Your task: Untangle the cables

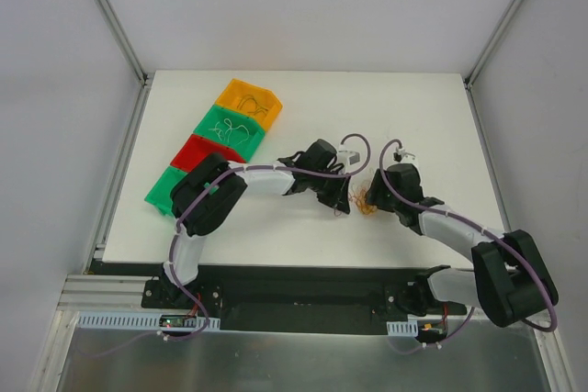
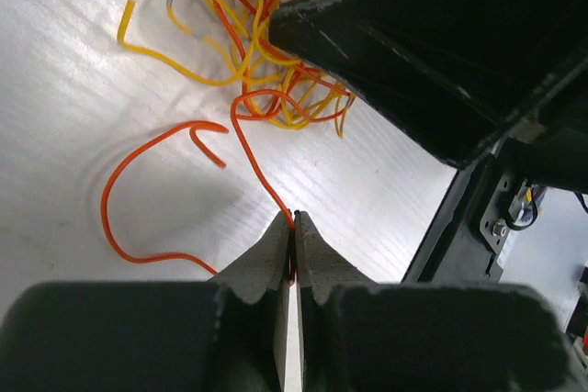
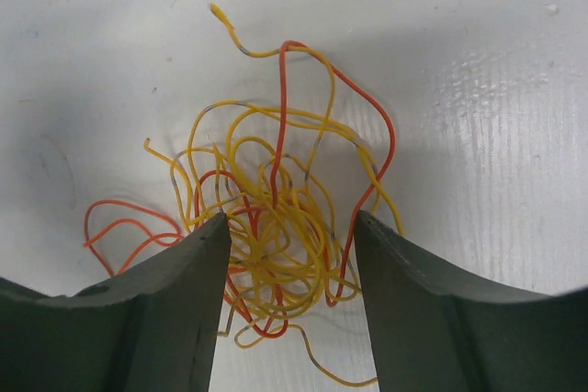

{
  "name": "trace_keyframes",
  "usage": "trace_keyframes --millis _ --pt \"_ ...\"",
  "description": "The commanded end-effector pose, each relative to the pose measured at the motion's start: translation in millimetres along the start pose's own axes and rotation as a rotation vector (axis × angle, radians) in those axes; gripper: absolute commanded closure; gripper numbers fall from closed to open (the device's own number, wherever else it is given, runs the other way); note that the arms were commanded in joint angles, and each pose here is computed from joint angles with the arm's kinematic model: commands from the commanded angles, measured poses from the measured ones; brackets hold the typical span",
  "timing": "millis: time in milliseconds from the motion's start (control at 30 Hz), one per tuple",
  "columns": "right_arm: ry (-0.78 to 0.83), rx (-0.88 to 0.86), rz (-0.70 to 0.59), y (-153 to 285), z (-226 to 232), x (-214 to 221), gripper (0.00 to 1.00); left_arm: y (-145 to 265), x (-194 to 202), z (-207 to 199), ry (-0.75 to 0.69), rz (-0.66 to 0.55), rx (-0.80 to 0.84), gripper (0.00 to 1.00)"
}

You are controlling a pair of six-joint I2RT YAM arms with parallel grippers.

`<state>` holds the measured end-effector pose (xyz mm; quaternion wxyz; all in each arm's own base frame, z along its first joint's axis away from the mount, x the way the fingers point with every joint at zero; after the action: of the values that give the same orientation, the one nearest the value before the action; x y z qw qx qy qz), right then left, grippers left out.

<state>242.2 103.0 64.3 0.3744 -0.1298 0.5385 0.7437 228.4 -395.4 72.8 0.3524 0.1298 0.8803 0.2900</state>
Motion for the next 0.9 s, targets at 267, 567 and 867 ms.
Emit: trace_keyframes --millis 267,567,867 --pt "0.02 0.034 -0.012 -11 8 -13 0.64 98 -34 -22 -0.128 -0.213 -0.152 1.0" --pt "-0.013 0.1 -0.03 -15 -4 -21 0.65 229 -59 -19 -0.174 -0.512 -0.413 1.0" --pt "-0.04 0.142 -0.021 -21 -9 -21 0.66 343 -74 -44 -0.263 -0.769 -0.767 1.0"
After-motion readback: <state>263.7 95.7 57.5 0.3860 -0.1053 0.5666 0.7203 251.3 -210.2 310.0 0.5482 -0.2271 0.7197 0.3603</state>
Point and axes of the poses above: each gripper's point midway between its finger pads, its own y axis back along the fingers, its own z axis along the line the jaws close on, x = y × z, the point moved 5 cm from there along y, back along the fingers, and after that the axes turned 9 degrees about -y, right-handed, at the moved point
